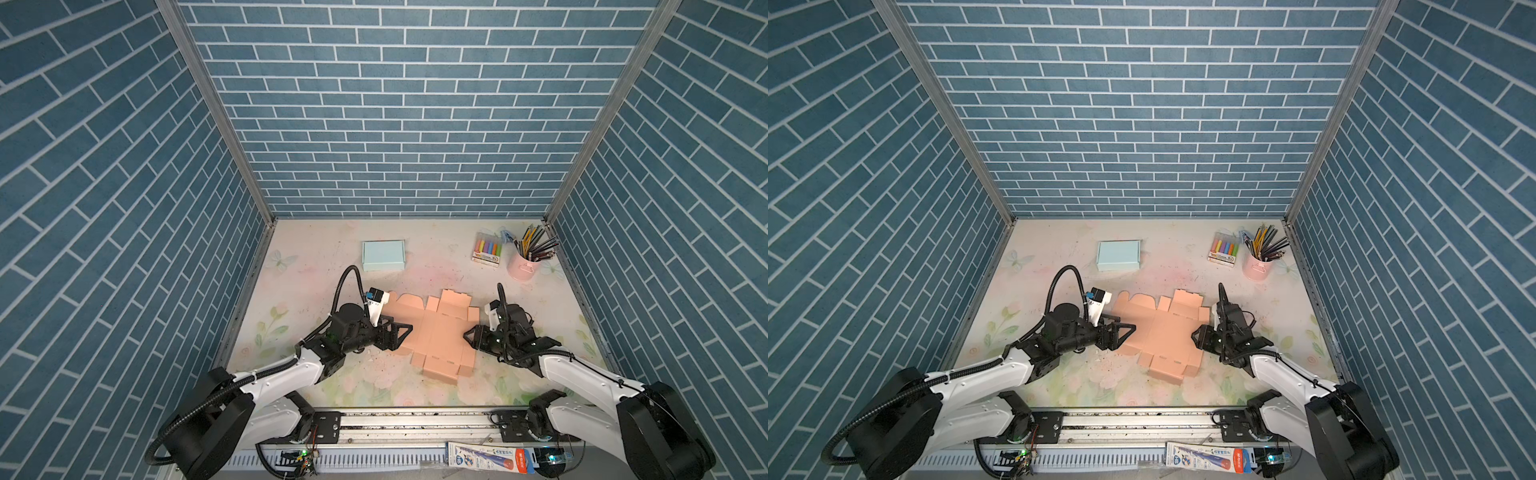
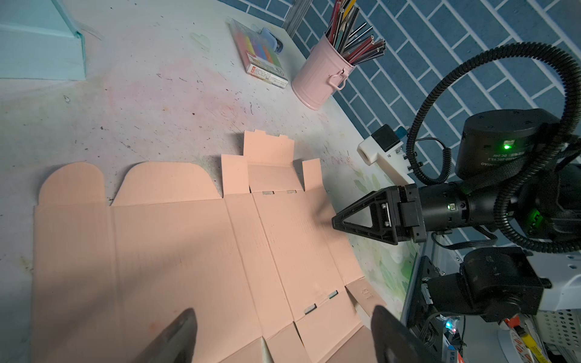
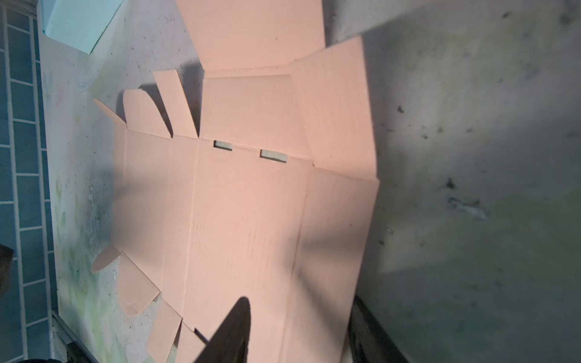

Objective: Fold the paper box

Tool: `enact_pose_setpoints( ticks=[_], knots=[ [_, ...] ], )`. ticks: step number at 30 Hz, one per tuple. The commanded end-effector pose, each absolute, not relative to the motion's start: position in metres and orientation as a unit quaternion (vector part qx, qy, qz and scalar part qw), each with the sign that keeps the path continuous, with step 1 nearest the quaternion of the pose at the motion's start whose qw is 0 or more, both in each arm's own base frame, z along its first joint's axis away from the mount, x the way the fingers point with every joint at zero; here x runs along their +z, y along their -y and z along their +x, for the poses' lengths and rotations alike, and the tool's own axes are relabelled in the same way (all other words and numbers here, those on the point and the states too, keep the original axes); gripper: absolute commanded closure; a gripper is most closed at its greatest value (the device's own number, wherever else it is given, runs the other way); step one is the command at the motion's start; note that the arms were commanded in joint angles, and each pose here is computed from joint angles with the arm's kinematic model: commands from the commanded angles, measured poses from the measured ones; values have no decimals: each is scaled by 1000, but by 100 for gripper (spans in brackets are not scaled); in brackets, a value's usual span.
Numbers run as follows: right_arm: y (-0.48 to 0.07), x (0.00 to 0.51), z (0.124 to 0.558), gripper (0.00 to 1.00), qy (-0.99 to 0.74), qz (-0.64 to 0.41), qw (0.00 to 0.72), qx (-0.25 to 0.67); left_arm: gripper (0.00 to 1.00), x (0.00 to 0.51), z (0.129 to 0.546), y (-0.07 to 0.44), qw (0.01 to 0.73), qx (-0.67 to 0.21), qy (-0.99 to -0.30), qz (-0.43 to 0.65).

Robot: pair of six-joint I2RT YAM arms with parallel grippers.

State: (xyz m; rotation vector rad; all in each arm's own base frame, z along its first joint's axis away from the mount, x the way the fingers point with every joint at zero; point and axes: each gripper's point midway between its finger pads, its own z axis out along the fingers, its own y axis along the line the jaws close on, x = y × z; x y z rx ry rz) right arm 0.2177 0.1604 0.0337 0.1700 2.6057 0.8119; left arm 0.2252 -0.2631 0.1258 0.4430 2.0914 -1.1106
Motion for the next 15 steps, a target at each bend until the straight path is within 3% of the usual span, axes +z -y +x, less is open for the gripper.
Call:
enact_pose_setpoints(
  ticks=[1, 15],
  knots=[
    [-164, 31, 217, 52, -933, 57, 191, 298, 13, 129, 226, 266, 363, -434, -807, 172],
    [-170, 29, 223, 64, -929, 47, 199, 309, 13, 127, 227, 266, 358, -429, -812, 167]
  ],
)
